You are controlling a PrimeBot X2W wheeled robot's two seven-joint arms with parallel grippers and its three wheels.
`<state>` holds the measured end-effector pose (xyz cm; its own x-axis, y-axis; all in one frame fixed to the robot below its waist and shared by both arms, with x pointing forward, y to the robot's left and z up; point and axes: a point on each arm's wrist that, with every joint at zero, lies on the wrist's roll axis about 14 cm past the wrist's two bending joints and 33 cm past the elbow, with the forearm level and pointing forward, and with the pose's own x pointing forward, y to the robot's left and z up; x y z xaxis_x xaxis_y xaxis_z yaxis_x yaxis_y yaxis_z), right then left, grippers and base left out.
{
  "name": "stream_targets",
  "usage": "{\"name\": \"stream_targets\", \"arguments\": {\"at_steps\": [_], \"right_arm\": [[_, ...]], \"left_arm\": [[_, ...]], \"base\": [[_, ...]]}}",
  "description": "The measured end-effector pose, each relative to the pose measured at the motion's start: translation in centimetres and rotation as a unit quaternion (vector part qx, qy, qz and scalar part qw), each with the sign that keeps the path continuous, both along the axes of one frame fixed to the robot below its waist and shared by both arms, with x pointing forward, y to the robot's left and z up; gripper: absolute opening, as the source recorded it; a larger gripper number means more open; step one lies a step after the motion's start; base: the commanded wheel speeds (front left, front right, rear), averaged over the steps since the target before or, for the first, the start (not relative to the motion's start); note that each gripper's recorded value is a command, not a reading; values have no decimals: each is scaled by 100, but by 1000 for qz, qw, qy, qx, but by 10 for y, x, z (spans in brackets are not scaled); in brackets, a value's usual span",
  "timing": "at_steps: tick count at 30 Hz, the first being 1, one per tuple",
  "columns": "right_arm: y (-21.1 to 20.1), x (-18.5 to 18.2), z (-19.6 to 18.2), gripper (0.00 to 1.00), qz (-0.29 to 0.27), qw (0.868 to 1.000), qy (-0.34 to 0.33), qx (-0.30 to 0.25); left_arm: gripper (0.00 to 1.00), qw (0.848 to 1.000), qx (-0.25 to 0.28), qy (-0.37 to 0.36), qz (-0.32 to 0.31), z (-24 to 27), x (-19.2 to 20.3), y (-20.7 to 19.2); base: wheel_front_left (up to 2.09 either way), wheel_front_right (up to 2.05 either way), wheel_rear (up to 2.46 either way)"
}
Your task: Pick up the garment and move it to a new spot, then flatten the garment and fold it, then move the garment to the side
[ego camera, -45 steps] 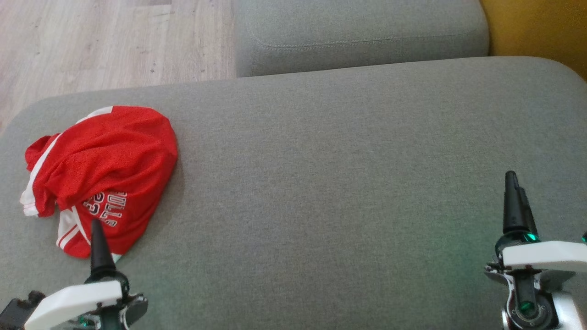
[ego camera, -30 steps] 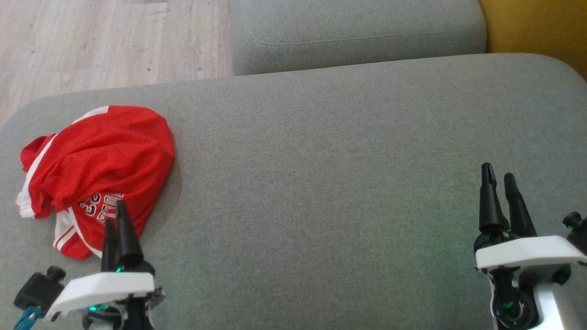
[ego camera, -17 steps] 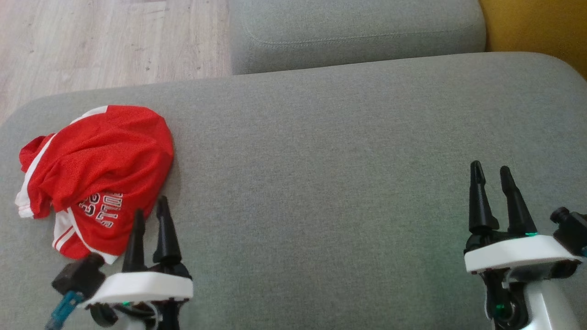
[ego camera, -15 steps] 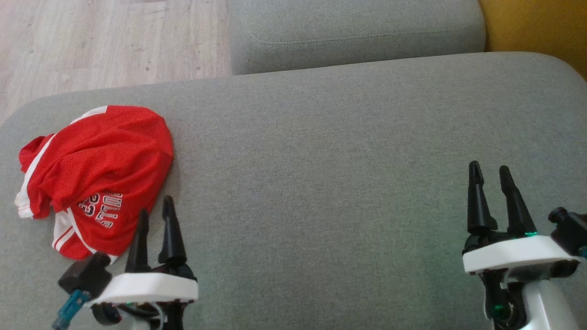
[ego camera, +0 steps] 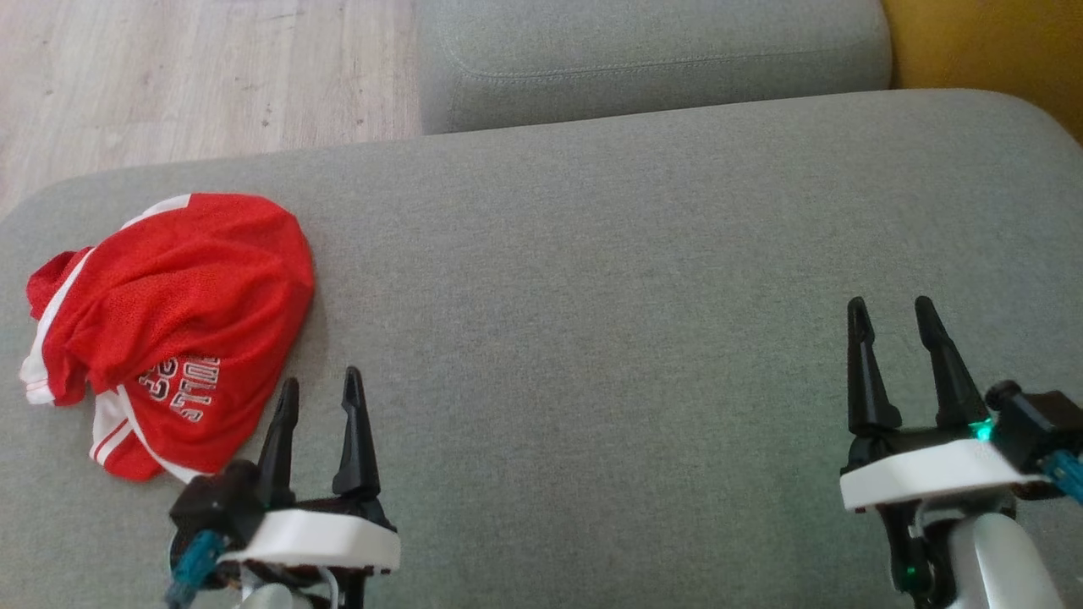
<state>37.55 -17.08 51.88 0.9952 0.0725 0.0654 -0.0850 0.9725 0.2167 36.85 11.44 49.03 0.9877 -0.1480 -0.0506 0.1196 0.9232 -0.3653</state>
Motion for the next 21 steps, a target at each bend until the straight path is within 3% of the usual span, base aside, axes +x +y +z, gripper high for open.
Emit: {"name": "stream_targets", "arguments": {"at_steps": [12, 21], "right_arm": [[11, 0, 9, 100, 16, 997, -26, -73], [12, -4, 13, 100, 15, 998, -39, -48]], "left_arm": [[100, 995, 95, -30, -23, 3, -1, -15], [100, 993, 81, -66, -48, 19, -2, -27]], "base": [[0, 0, 0], [0, 0, 0]]}}
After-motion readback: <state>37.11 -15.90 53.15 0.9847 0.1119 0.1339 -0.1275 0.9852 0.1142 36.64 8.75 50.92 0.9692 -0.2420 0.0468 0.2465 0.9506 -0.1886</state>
